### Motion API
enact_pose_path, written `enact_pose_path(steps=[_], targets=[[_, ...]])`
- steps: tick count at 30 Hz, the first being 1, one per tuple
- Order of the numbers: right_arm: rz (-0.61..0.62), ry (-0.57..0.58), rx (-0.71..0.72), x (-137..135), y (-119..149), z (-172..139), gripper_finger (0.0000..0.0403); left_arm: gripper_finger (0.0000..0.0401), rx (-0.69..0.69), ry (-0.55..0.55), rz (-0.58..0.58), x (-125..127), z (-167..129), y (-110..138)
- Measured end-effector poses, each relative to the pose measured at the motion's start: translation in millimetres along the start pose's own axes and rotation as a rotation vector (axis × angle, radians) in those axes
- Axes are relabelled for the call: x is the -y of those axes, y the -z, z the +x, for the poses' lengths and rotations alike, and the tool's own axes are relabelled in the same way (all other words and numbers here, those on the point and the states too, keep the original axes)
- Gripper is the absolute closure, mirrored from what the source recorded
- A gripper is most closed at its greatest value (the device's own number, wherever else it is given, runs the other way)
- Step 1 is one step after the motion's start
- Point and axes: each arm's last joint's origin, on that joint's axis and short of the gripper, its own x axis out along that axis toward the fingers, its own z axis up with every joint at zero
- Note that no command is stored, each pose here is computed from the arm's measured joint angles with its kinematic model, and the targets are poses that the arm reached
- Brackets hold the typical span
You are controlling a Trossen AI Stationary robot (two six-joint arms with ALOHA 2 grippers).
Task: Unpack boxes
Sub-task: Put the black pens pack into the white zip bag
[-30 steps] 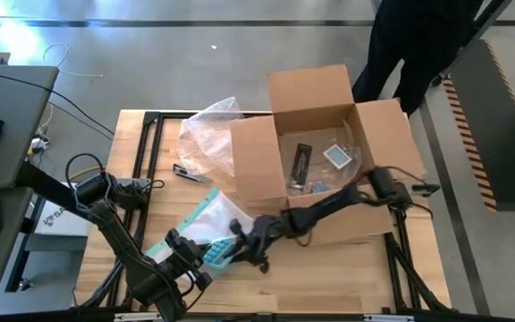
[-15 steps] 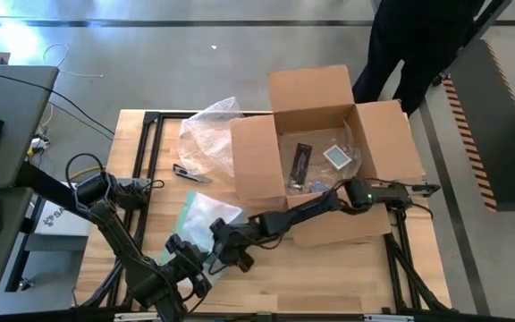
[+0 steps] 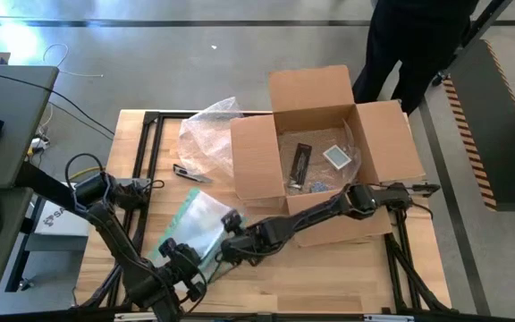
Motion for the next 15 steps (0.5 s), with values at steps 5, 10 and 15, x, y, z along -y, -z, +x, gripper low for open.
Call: enact_pose_path(steps=[5, 10, 15], targets=[[0.163, 0.062, -0.032, 14.0, 16.4, 23.6, 0.0117, 0.0401, 0.005, 0.018, 0.005, 0.1, -5.8, 11.7], [0.266, 0.090, 0.033, 21.4, 29.2, 50.8, 0.0123, 0.0401, 0.009, 0.015, 0.008, 1.2, -5.3, 20.3], [0.280, -0.005, 0.057, 21.5, 26.8, 46.8, 0.0156, 0.0401, -0.004, 0.019, -0.002, 1.7, -5.7, 21.8]])
